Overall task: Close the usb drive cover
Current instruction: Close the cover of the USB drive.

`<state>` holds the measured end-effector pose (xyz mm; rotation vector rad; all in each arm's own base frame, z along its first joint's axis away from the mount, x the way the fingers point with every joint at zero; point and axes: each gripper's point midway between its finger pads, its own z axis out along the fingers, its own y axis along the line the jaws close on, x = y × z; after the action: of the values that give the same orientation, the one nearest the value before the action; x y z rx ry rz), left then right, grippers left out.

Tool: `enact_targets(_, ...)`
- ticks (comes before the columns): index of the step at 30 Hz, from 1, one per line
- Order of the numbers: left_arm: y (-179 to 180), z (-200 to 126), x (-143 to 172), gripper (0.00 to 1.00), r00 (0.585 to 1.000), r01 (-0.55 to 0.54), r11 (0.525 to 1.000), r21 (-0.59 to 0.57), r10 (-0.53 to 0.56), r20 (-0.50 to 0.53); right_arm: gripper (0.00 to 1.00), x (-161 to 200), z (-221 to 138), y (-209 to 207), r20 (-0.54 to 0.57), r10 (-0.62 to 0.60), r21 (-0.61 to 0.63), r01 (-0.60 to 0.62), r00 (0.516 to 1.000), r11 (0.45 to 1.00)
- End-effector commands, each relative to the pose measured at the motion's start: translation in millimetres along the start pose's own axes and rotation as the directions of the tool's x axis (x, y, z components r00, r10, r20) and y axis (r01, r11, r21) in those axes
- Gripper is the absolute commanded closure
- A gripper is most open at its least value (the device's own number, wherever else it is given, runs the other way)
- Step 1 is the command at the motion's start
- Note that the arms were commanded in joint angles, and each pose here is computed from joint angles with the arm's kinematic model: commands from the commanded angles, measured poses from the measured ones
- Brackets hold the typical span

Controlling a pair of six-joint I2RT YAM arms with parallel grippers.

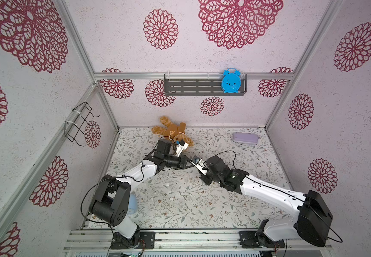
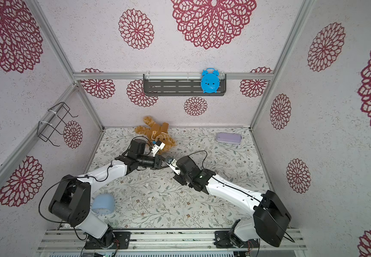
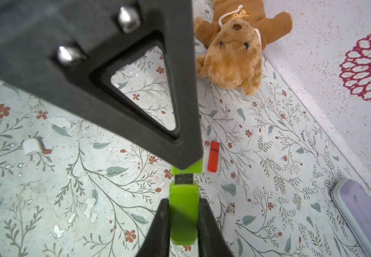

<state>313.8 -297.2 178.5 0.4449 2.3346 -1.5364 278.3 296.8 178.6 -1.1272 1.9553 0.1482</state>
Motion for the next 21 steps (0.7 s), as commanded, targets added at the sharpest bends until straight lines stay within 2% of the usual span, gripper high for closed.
enact_targets(1, 3, 17, 30, 0.87, 0.992, 0.057, 0.998, 0.013, -0.055, -0.114, 0.81, -96, -43, -18, 0.360, 0.030, 0.028, -0.043, 0.932, 0.999)
enact_targets(4, 5, 18, 31, 0.87, 0.990, 0.074, 0.997, 0.006, -0.073, -0.123, 0.81, -104, -48, -20, 0.388, 0.029, 0.034, -0.046, 0.921, 0.998)
enact_targets(8, 3, 19, 25, 0.89, 0.993, 0.079, 0.997, 0.019, -0.077, -0.087, 0.81, -111, -49, -23, 0.418, 0.033, 0.045, -0.057, 0.908, 0.997)
enact_targets(10, -2, 17, 20, 0.90, 0.996, 0.078, 0.996, 0.038, -0.076, -0.057, 0.81, -111, -48, -25, 0.415, 0.040, 0.054, -0.069, 0.909, 0.996)
enact_targets(15, -1, 17, 20, 0.91, 0.993, 0.098, 0.995, 0.028, -0.096, -0.068, 0.81, -99, -46, -39, 0.384, 0.037, 0.141, -0.098, 0.923, 0.985)
enact_targets(21, 1, 18, 17, 0.91, 0.994, 0.103, 0.995, 0.018, -0.102, -0.050, 0.81, -107, -48, -30, 0.406, 0.090, 0.063, -0.126, 0.909, 0.990)
